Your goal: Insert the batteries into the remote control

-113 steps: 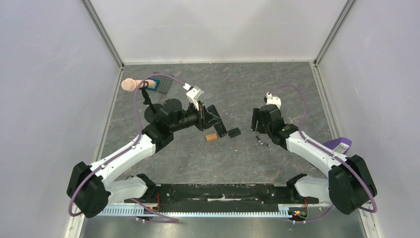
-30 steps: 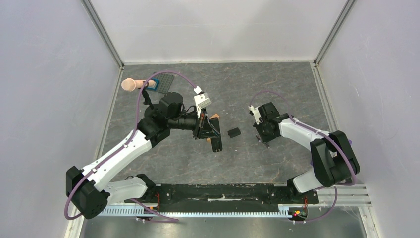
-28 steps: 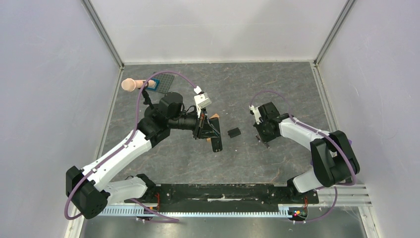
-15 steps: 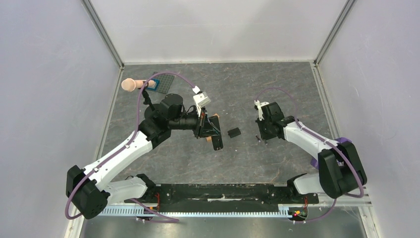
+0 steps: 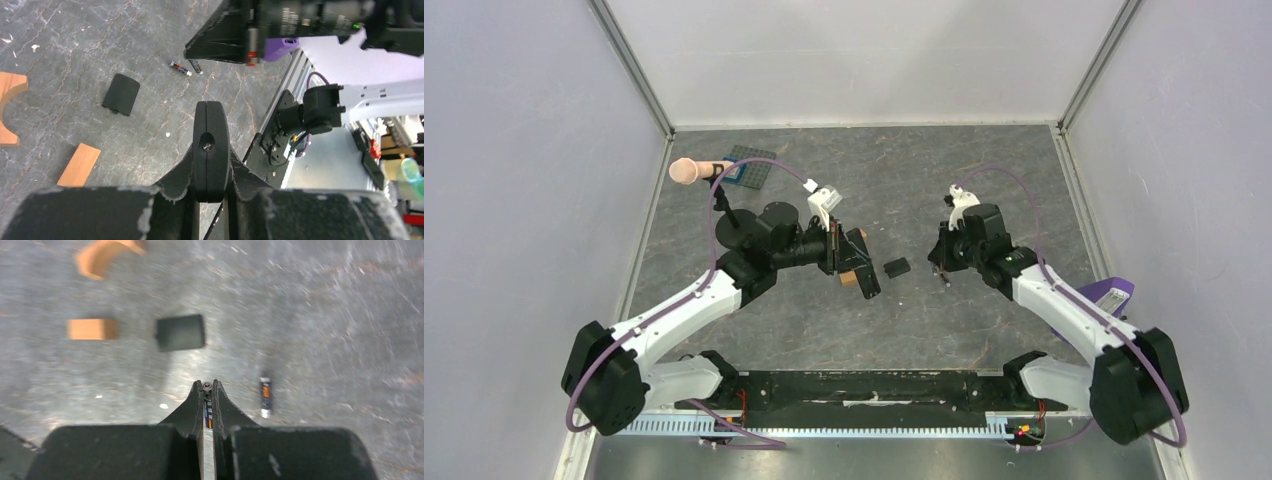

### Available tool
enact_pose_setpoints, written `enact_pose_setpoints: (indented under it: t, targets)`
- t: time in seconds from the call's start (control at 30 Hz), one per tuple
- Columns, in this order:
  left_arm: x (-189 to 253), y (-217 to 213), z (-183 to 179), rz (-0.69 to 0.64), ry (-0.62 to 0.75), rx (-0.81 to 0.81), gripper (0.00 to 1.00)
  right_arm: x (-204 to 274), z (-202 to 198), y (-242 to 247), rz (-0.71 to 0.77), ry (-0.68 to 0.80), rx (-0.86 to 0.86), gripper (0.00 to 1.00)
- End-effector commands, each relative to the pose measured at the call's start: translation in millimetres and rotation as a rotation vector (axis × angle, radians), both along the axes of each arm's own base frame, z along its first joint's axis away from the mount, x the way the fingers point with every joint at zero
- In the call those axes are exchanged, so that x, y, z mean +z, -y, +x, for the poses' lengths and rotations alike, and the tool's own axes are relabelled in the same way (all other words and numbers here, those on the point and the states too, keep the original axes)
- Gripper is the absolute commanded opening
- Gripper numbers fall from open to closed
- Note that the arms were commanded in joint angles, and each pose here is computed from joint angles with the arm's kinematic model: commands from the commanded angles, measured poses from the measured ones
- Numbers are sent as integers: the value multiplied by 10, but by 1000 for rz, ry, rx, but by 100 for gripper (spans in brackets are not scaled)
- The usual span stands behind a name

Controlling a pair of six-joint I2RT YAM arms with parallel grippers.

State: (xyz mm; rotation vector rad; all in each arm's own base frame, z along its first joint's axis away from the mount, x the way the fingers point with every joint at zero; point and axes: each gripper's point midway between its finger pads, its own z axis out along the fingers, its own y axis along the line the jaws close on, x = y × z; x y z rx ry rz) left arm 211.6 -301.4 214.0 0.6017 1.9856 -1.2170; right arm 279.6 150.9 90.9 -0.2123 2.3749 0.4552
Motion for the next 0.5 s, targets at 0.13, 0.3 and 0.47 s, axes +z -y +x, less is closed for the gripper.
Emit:
enact_pose_setpoints:
  t: [0.13,0.3,0.47]
  targets:
    - [266,195,265,-156,-78,109,2,1235,-91,-726,349,358,209,0]
    - [524,267,306,-217,-124,117,2,1774,-367,-870,507,521,297,0]
    - [686,337,294,-275,-140,88,2,2140,-587,-891,579,616,389,0]
